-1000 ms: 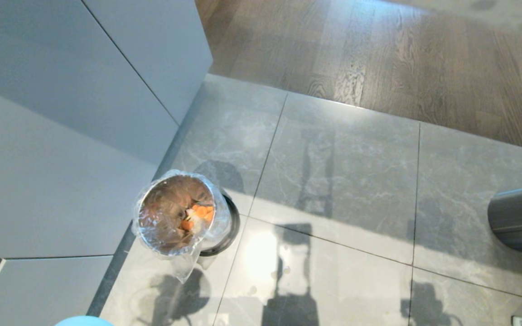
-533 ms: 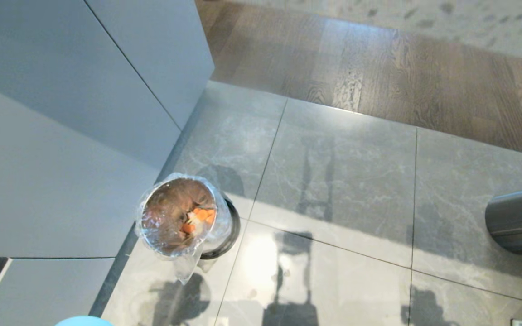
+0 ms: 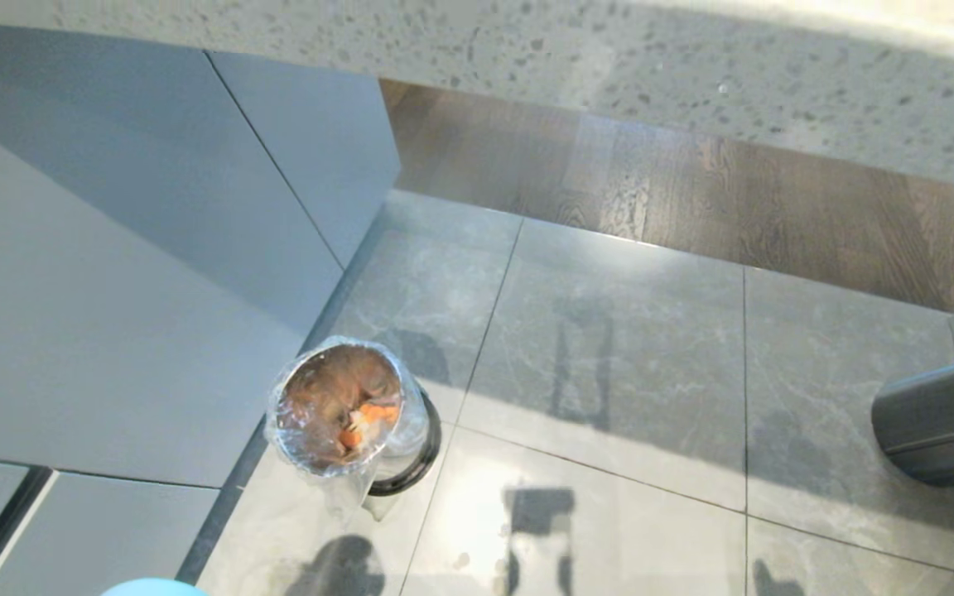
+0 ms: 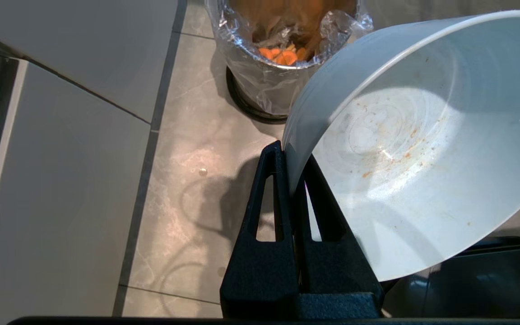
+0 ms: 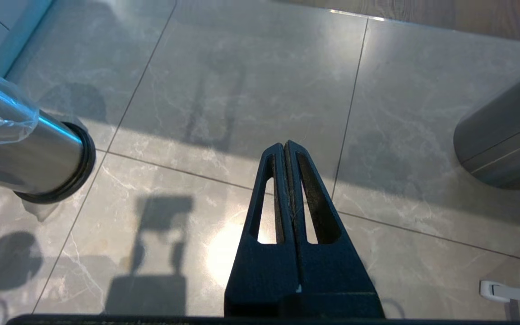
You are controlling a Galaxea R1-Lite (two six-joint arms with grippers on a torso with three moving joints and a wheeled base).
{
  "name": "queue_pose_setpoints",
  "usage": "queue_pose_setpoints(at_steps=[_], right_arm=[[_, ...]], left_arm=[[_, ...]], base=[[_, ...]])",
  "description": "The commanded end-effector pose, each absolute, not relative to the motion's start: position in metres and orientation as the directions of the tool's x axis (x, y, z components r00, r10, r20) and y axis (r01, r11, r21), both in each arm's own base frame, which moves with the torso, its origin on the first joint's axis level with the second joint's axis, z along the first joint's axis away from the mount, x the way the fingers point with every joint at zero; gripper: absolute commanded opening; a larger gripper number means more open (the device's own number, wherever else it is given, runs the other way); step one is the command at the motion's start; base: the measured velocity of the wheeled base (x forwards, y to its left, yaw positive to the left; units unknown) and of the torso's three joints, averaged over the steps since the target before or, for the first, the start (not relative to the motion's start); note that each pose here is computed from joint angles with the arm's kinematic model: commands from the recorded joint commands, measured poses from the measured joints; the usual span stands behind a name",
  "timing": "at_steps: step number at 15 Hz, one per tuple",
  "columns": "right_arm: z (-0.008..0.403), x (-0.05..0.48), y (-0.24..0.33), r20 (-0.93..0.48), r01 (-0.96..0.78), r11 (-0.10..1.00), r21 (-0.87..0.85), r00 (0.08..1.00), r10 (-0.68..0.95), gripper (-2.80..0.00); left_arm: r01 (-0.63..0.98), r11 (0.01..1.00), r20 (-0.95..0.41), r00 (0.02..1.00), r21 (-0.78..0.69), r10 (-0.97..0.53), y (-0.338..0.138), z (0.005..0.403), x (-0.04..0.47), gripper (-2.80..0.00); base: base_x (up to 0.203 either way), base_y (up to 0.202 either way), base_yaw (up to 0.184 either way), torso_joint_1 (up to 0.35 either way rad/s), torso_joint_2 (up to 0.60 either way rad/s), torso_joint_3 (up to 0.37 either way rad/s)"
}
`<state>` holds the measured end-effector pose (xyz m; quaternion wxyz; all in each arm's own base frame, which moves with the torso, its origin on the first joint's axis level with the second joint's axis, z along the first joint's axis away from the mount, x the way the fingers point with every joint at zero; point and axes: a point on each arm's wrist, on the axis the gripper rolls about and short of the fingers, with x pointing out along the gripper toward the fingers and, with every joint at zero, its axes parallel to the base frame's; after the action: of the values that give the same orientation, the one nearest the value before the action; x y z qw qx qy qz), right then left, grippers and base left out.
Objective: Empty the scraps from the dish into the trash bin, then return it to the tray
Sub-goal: Put the bowl back to the table
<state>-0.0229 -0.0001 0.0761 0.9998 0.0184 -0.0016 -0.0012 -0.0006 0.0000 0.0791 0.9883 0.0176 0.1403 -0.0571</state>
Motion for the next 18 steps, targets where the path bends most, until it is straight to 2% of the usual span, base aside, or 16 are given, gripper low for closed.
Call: queue_pose_setpoints(at_steps=[1, 18], right_arm=[[0.0761, -0.0229, -0.0001, 0.004, 0.003, 0.999, 0.037, 1.000, -0.003, -2.80], [0.0762, -0.0229, -0.0001, 0.005, 0.003, 0.999, 0.037, 1.000, -0.003, -2.80]], left_arm=[[0.122, 0.992, -0.280, 0.953, 0.019, -0.112, 0.0000, 0.0791, -0.0004, -2.80], [0.121, 0.993, -0.280, 0.953, 0.014, -0.112, 0.0000, 0.0791, -0.0004, -2.80]], base=[[0.000, 0.000, 0.000, -0.002, 0.00, 0.203], [0.000, 0.000, 0.000, 0.001, 0.00, 0.201]])
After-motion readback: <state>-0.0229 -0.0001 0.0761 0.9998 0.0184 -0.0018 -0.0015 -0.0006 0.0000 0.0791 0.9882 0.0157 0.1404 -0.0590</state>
